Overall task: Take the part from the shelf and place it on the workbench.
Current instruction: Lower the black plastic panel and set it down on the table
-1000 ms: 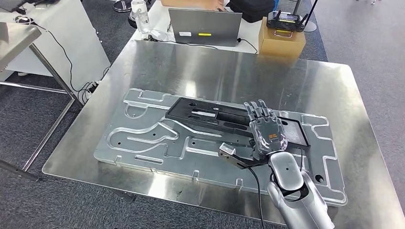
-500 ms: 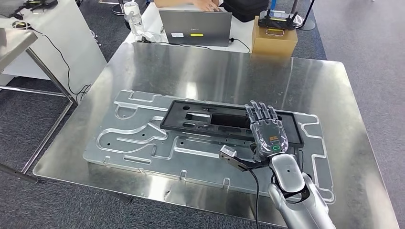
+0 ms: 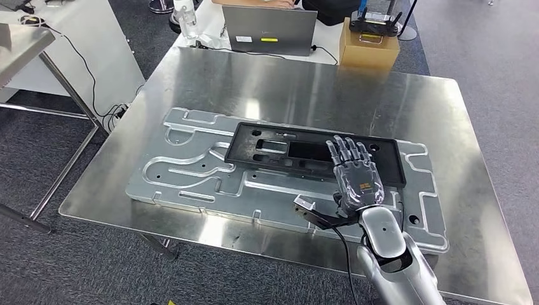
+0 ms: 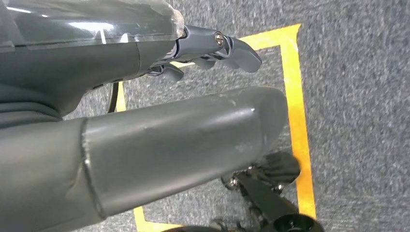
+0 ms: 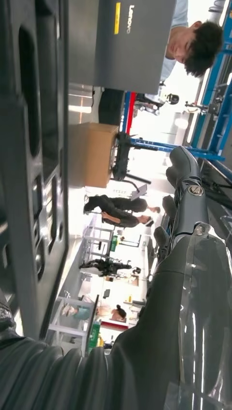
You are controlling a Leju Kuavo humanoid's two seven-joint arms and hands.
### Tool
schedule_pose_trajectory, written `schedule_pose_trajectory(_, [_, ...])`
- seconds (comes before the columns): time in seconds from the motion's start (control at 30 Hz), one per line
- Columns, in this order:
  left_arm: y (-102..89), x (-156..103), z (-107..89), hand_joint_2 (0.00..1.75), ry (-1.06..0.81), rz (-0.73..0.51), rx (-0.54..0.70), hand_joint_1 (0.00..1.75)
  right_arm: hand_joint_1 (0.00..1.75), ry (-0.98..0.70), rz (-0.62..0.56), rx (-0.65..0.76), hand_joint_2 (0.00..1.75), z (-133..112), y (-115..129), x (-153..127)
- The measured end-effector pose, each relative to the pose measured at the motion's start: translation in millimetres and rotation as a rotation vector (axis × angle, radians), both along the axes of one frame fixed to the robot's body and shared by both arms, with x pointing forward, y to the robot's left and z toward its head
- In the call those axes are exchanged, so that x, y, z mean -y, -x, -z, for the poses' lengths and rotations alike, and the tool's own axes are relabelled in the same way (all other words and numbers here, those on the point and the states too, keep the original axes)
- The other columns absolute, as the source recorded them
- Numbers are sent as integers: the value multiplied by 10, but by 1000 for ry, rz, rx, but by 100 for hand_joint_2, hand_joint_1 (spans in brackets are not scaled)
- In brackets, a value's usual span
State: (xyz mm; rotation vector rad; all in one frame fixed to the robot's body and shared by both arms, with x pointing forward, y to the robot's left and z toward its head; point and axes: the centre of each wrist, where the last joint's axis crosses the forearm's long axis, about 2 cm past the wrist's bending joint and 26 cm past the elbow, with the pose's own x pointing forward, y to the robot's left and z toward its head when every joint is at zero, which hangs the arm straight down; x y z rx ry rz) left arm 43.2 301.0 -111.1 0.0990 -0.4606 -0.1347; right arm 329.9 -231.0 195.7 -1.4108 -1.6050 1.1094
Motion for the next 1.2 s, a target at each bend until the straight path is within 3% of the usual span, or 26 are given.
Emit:
schedule_pose_trajectory(0.37, [20, 13, 3, 0, 7, -2, 0, 0, 0, -23, 4, 1, 175, -6, 21, 34])
schedule_pose_trajectory(0.9, [67, -24, 7, 0, 21, 3, 42, 0, 0, -64, 3, 9, 175, 120, 277, 186])
schedule_pose_trajectory(1.2, [105, -21, 11, 0, 15, -22, 40, 0, 0, -105, -47, 126, 175, 208, 689, 132])
